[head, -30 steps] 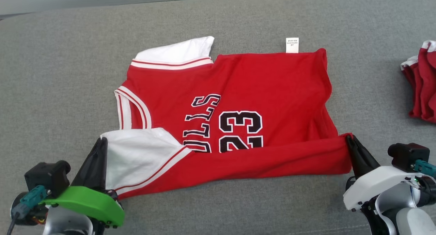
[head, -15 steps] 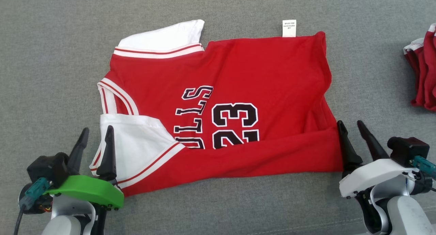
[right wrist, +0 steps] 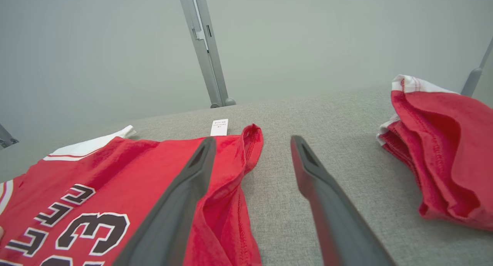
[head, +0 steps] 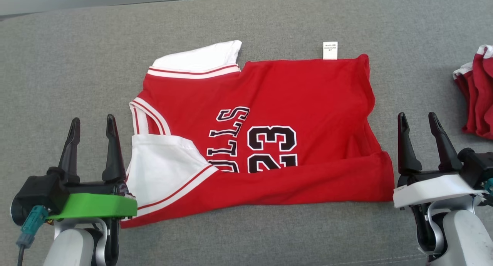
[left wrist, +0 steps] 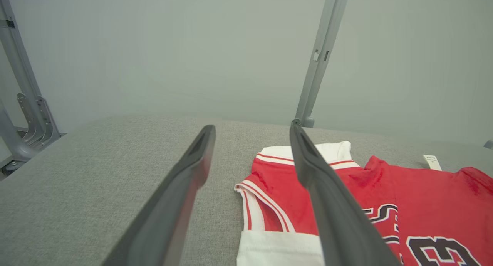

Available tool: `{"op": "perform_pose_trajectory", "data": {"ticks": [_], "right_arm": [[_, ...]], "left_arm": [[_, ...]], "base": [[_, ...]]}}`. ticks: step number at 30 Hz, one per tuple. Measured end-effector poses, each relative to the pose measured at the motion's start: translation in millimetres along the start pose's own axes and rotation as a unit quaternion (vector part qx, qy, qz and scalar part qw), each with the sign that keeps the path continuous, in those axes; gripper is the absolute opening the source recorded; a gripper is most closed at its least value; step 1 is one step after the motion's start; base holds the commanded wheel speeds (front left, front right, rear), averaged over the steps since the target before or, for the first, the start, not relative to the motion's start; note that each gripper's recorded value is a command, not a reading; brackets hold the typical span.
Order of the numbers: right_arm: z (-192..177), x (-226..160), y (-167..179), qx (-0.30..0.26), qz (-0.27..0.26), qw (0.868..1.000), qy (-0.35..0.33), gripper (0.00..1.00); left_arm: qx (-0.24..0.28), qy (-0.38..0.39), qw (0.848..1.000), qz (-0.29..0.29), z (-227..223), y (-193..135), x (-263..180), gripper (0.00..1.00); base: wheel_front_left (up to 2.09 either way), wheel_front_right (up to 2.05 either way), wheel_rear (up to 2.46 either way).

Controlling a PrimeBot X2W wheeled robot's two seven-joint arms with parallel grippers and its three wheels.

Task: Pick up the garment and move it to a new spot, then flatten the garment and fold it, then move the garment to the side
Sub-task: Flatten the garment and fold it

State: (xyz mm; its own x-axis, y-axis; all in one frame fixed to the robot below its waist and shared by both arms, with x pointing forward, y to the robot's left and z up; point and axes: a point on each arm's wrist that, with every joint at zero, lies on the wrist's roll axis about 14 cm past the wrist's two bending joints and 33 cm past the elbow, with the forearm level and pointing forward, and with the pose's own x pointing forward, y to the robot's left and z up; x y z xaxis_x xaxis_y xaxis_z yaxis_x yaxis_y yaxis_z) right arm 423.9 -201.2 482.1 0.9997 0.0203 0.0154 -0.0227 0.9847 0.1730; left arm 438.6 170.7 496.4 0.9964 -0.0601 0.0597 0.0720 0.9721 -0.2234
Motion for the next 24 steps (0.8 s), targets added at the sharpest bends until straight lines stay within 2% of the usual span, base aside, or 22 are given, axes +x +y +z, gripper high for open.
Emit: {"op": "perform_pose_trajectory", "data": {"ticks": [5, 16, 19, 24], "right_arm": [[7.2, 3.6, 7.4, -0.016, 0.018, 1.000, -0.014, 1.00], [1.1, 3.3, 13.6, -0.013, 0.026, 1.000, -0.009, 1.00], [-3.4, 0.4, 11.9, -0.012, 0.024, 1.000, -0.001, 1.00], [-30.2, -18.6, 7.2, -0.007, 0.014, 0.999, 0.042, 1.00]], "left_arm": [[0.022, -0.005, 1.000, -0.009, 6.2, 2.9, -2.8, 1.00], [0.029, 0.024, 0.999, -0.001, -6.9, 12.1, -15.5, 1.00], [0.020, 0.048, 0.999, -0.002, -16.9, 11.4, -19.4, 1.00], [-0.011, 0.125, 0.992, 0.009, -60.7, 9.5, -48.0, 1.00]], "base": [[0.00, 0.00, 0.00], [0.00, 0.00, 0.00], [0.00, 0.00, 0.00], [0.00, 0.00, 0.00]]}}
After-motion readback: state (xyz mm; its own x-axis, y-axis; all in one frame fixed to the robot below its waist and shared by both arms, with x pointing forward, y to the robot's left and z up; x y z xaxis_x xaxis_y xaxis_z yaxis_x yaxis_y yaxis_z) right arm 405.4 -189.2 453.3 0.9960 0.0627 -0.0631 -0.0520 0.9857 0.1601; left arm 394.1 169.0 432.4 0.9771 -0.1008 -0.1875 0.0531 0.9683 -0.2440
